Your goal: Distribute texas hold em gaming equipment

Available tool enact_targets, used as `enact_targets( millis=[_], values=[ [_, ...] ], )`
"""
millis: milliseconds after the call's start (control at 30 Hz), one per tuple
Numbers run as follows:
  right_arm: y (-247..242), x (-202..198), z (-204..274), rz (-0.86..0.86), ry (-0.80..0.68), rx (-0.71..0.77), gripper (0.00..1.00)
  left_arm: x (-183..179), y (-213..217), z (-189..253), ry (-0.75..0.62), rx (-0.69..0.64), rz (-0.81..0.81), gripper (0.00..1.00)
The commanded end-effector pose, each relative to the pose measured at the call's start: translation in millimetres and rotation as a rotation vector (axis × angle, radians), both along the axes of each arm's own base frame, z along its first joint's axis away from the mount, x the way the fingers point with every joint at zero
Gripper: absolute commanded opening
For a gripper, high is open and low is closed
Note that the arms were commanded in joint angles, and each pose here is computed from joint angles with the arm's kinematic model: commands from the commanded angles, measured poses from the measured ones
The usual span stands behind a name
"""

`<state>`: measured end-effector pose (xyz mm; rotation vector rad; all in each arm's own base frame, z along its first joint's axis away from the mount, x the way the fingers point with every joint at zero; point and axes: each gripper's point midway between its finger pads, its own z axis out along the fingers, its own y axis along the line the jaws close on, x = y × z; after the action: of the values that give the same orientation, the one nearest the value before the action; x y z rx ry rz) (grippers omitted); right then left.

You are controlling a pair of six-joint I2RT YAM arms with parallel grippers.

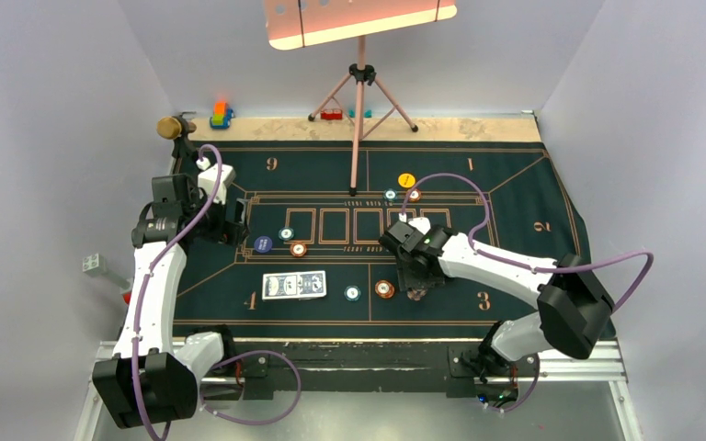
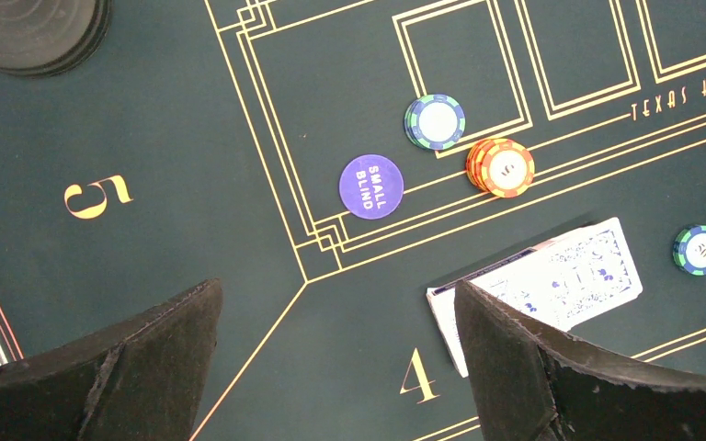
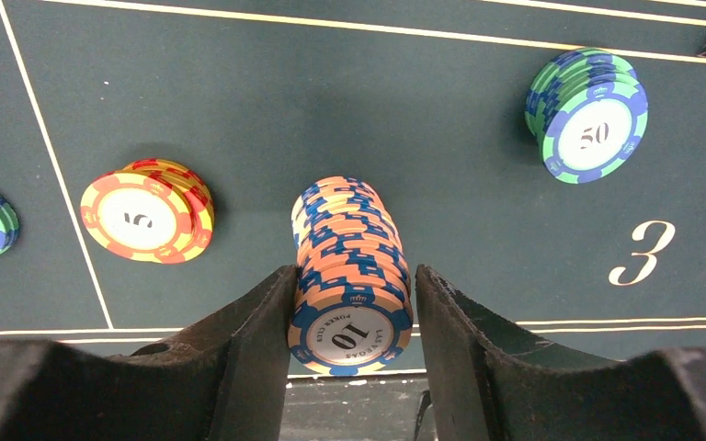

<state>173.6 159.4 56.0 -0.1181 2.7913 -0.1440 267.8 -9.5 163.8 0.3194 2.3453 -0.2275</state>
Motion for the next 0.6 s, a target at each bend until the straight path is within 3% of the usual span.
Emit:
enact_targets(
  millis=[0,567],
  values=[
    [2.1,0.5,0.5,-0.006,-0.017,0.035,0.51,3.7,0.7,6.3,-0.038,-0.002,-0.007,1.00],
    [-5.6,4.4,8.8,-0.037,-0.046,0.035,0.20,2.8,0.5,7.2,-0.043,-0.001,-0.007,1.00]
  ],
)
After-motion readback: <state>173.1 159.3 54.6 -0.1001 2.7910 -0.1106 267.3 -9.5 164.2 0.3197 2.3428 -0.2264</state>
